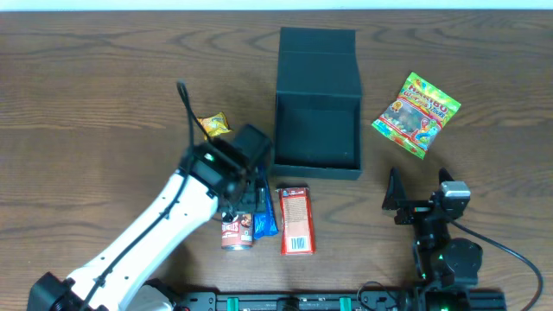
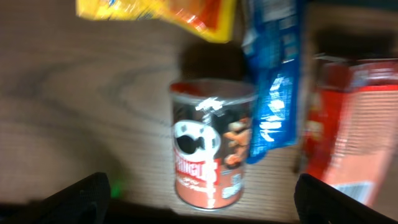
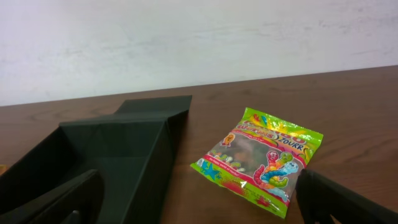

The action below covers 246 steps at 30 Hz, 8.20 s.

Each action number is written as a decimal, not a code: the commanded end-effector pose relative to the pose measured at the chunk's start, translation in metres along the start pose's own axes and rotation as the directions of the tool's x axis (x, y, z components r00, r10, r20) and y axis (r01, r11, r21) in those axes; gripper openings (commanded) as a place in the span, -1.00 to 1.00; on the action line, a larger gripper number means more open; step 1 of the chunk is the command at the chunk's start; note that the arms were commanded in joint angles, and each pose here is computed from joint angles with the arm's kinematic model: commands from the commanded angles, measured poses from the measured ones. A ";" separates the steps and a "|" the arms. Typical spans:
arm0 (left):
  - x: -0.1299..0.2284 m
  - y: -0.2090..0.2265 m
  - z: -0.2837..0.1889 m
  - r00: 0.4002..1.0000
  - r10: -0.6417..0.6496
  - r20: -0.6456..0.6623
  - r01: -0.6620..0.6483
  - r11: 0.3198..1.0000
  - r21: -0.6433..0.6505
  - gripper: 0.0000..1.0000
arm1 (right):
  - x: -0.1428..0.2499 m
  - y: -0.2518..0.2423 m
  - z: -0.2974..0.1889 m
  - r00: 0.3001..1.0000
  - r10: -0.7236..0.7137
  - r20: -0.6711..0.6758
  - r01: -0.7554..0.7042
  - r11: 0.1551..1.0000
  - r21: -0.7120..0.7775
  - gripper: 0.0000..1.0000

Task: Pack container
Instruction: 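Grasp the Pringles can from the top with the left gripper, then carry the Pringles can into the black box with the left gripper, then release the can in the box and withdraw the left gripper, then grasp the blue snack bar with the left gripper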

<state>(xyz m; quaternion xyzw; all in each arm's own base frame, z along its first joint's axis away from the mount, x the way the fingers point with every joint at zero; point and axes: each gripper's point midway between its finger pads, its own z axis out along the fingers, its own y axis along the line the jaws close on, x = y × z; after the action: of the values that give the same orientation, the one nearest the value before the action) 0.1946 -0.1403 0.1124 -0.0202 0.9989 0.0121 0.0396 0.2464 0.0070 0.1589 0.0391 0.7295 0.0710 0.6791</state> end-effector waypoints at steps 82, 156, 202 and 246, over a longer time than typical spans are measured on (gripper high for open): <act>-0.182 -0.194 -0.009 0.878 0.102 0.468 -0.223 0.952 0.212 0.16 | 0.001 0.000 0.000 1.000 0.011 0.000 -0.011 1.000 -0.004 0.99; -0.186 -0.209 0.017 0.904 0.112 0.412 -0.233 0.938 0.256 -0.88 | 0.001 0.000 0.000 1.000 0.011 0.000 -0.011 1.000 -0.004 0.99; -0.037 -0.045 0.021 0.957 -0.118 0.264 0.115 0.993 0.029 -0.57 | 0.000 0.000 0.000 1.000 0.011 0.000 -0.011 1.000 -0.004 0.98; -0.037 -0.066 0.119 0.974 -0.178 0.140 0.174 0.984 0.042 -0.24 | 0.001 0.000 0.000 1.000 0.011 0.000 -0.011 1.000 -0.004 0.99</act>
<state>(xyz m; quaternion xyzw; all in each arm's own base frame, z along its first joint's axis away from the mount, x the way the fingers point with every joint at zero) 0.2401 -0.2056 -0.0036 -0.1060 0.9886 -0.0157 0.1062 0.2464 0.0071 0.1589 0.0390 0.7295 0.0711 0.6791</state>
